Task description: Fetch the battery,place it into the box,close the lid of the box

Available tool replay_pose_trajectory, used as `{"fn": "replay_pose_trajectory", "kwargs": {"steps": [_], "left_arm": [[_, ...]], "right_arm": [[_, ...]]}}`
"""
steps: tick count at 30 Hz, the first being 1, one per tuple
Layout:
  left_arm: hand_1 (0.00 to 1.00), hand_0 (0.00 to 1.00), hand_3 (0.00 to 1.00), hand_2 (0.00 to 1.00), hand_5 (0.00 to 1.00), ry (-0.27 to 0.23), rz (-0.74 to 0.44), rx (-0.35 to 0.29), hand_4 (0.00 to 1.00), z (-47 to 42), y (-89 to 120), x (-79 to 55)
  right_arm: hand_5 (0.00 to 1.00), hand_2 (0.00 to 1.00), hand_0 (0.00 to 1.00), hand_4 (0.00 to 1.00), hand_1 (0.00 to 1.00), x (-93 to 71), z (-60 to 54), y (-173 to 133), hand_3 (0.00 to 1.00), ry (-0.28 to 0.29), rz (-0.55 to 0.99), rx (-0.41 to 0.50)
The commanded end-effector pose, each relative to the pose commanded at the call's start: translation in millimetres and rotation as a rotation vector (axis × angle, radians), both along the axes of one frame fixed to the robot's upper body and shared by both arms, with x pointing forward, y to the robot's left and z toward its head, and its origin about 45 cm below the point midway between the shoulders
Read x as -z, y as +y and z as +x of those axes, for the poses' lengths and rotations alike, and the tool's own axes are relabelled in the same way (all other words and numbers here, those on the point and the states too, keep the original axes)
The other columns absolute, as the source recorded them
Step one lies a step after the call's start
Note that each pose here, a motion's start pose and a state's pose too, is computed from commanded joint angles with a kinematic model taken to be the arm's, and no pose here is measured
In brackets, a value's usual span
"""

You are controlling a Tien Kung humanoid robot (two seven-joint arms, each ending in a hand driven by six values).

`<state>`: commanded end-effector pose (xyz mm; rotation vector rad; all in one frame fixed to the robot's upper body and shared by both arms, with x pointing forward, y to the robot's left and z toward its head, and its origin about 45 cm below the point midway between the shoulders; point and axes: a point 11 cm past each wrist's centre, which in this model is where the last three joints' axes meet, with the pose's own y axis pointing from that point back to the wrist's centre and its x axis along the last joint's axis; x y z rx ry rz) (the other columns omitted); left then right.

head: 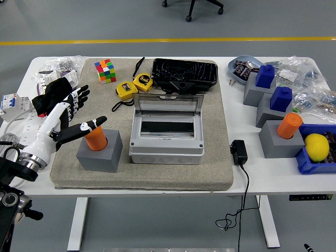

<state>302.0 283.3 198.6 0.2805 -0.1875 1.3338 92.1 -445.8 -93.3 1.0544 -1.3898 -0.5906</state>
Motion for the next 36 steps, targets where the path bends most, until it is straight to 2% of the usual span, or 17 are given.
{"fn": "replay_pose_trajectory", "kwargs": {"steps": [6, 7, 12, 13, 18, 19, 24, 25, 27, 36], "left_arm": [[0.998, 0.998, 0.998, 0.998, 0.397, 0.017, 0.004, 0.018, 0.998, -2.7, -4.8, 6.3], [0.998, 0.998, 0.998, 0.998, 0.342, 0.019, 0.000, 0.022, 0.998, -3.1, -5.9, 7.3], [0.998, 0.998, 0.998, 0.998, 0.342, 0.032, 0.025, 0.020, 0.998, -2.9, -6.5, 13.9], [0.998, 0.998, 0.998, 0.998, 0.139, 0.035, 0.033, 0.019, 0.998, -3.2, -6.8, 15.1], [0.998, 0.998, 0.998, 0.998, 0.139, 0.040, 0.070, -0.009, 0.998, -3.4, -4.6, 22.0], [0.998, 0.998, 0.998, 0.998, 0.054, 0.038, 0.074, -0.016, 0.998, -3.3, -4.2, 23.0], [0.998, 0.998, 0.998, 0.998, 0.054, 0.028, 0.072, -0.026, 0.998, -3.8, -5.6, 24.5], [0.998, 0.998, 0.998, 0.998, 0.014, 0.024, 0.068, -0.029, 0.998, -3.9, -6.4, 24.4], [0.998, 0.998, 0.998, 0.998, 0.014, 0.014, 0.057, -0.035, 0.998, -4.0, -7.6, 23.6], [0.998, 0.998, 0.998, 0.998, 0.002, -0.015, -0.127, -0.102, 0.998, -4.6, -7.8, 27.4]], "right_arm": [[0.998, 0.739, 0.768, 0.998, 0.733, -0.1, 0.8, 0.2, 0.768, 0.000, 0.001, -0.002], [0.998, 0.740, 0.769, 0.998, 0.730, -0.1, 0.8, 0.3, 0.768, 0.000, 0.001, -0.002], [0.998, 0.740, 0.769, 0.998, 0.730, 0.2, 0.5, 1.0, 0.768, 0.001, 0.003, -0.004], [0.998, 0.738, 0.768, 0.998, 0.729, 0.3, 0.4, 0.9, 0.769, 0.001, 0.003, -0.004], [0.998, 0.738, 0.768, 0.998, 0.729, 0.3, -0.7, 0.4, 0.769, 0.001, 0.002, -0.004], [0.998, 0.736, 0.768, 0.998, 0.726, 0.4, -1.2, 0.3, 0.768, 0.002, 0.002, -0.003], [0.998, 0.736, 0.768, 0.998, 0.726, 0.5, -2.0, 0.1, 0.768, 0.003, 0.001, -0.002], [0.998, 0.735, 0.768, 0.998, 0.726, 0.4, -1.8, 0.1, 0.767, 0.002, 0.001, -0.002], [0.998, 0.735, 0.768, 0.998, 0.726, 0.3, -0.9, 0.3, 0.767, 0.000, 0.002, -0.002], [0.998, 0.735, 0.768, 0.998, 0.724, 0.3, 0.8, 1.3, 0.766, -0.003, 0.004, -0.001]]}}
